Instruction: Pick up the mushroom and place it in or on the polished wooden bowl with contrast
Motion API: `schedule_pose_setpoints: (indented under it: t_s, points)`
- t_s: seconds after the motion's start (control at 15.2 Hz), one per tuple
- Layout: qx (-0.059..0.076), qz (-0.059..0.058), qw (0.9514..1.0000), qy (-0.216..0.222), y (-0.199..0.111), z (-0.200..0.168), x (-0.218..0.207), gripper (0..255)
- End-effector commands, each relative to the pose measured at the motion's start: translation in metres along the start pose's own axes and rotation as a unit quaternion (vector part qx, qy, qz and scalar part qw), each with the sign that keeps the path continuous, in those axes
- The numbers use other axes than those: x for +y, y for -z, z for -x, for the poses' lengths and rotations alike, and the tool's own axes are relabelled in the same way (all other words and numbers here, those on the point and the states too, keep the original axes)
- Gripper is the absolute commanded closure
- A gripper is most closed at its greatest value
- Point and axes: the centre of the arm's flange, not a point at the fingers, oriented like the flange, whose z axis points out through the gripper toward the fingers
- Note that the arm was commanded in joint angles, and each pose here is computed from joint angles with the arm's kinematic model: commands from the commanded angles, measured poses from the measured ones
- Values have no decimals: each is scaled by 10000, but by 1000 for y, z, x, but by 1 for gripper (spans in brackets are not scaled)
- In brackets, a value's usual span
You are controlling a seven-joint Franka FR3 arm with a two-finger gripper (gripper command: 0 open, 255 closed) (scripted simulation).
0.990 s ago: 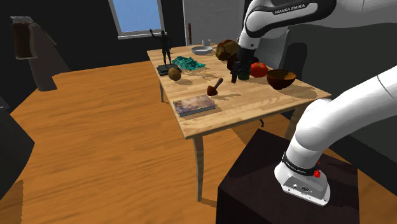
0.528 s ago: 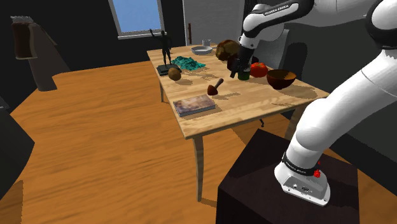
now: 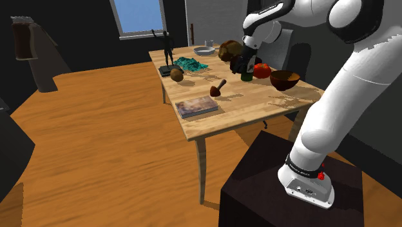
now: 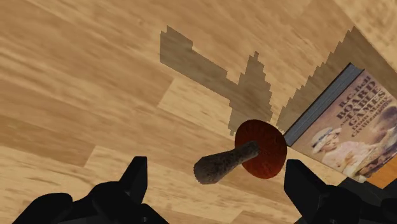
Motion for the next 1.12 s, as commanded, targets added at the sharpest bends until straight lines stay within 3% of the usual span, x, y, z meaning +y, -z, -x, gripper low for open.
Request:
schedule_pose_setpoints:
  t_s: [0.0, 0.13, 0.66, 1.06]
  points:
    - [166, -35, 9998, 61, -4, -13, 26, 0]
    - [306, -77, 9995, 103, -6, -23, 47, 0]
    - [306, -77, 9995, 103, -46, -25, 46, 0]
    - [306, -77, 9995, 103, -46, -25, 46, 0]
